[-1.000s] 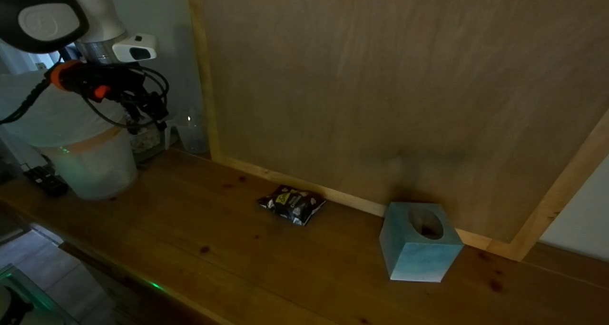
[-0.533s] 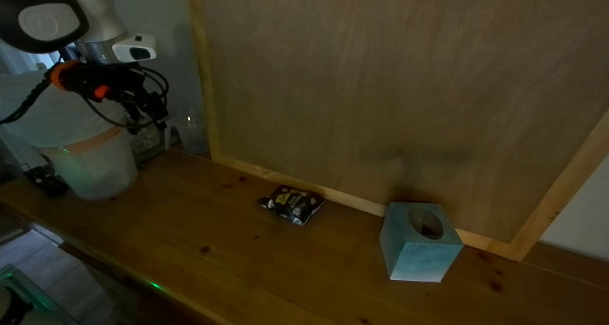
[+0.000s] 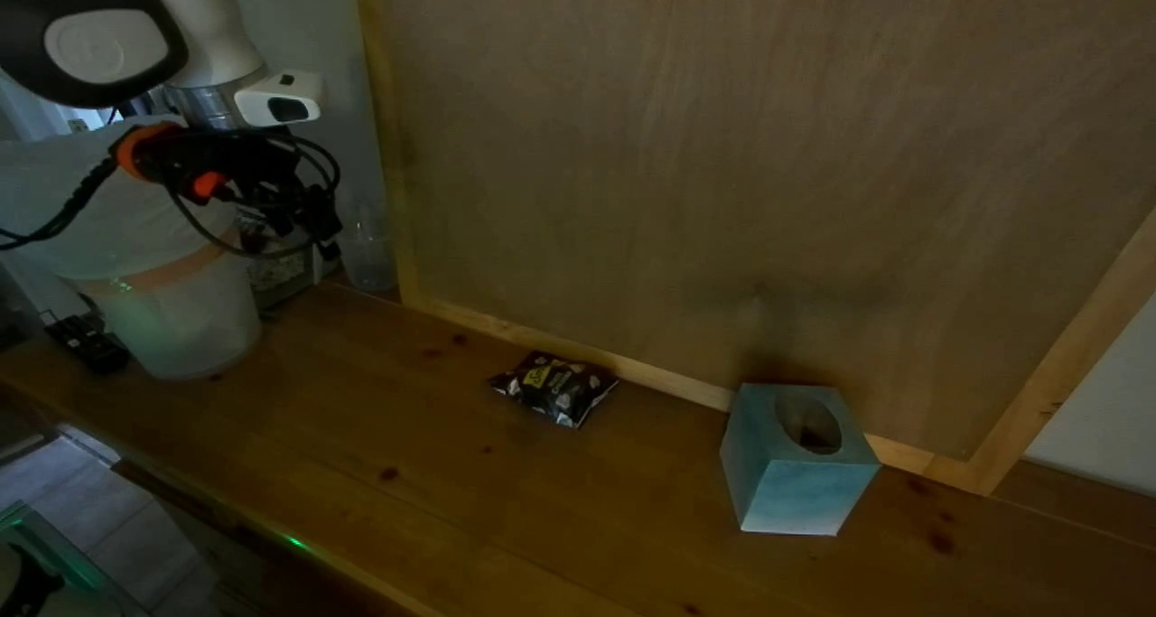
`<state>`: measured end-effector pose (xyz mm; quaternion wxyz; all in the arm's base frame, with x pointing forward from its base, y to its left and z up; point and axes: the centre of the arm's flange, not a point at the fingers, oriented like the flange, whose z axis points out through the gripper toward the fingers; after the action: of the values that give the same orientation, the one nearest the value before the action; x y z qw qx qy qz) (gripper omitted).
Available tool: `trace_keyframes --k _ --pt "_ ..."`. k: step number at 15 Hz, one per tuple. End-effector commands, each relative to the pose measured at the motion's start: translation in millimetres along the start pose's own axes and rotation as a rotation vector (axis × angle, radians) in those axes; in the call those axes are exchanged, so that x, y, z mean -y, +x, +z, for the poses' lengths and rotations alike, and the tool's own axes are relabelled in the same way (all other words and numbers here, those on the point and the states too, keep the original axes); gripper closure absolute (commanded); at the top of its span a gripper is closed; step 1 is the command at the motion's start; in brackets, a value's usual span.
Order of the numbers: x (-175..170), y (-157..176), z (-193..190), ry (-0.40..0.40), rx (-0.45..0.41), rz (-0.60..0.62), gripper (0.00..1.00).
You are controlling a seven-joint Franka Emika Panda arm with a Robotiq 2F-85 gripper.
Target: Place the packet of popcorns in the bin
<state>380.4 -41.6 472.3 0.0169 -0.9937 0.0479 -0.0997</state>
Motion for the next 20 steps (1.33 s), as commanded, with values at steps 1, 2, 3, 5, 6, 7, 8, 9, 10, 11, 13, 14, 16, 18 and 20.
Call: trace_keyframes --k 1,2,3,5,6,7,8,9,10,11,13,14,16,18,20 --pt "-49 -4 -4 -0.071 0.024 0.07 0.0" --pt "-63 -5 -3 -0.092 0.037 0.089 0.0" --pt "-79 -6 -1 -0.109 0.047 0.115 0.0" --pt "-110 -8 5 -0.145 0.068 0.158 0.0" --pt "-124 -8 6 -0.158 0.076 0.178 0.0" --pt "-135 -10 8 -0.167 0.082 0.2 0.0" --pt "-144 -10 6 -0.186 0.069 0.254 0.0" --pt "-127 -20 6 -0.145 0.06 0.2 0.0" --pt "-136 -21 6 -0.153 0.064 0.221 0.0" --pt "-141 -21 6 -0.156 0.066 0.233 0.0" --pt "-143 -19 6 -0.158 0.066 0.24 0.0" --pt "-142 -19 6 -0.158 0.067 0.242 0.0" --pt "-142 -19 6 -0.159 0.067 0.243 0.0" --pt "-150 -13 7 -0.177 0.059 0.275 0.0" --pt "-173 6 11 -0.176 0.056 0.339 0.0"
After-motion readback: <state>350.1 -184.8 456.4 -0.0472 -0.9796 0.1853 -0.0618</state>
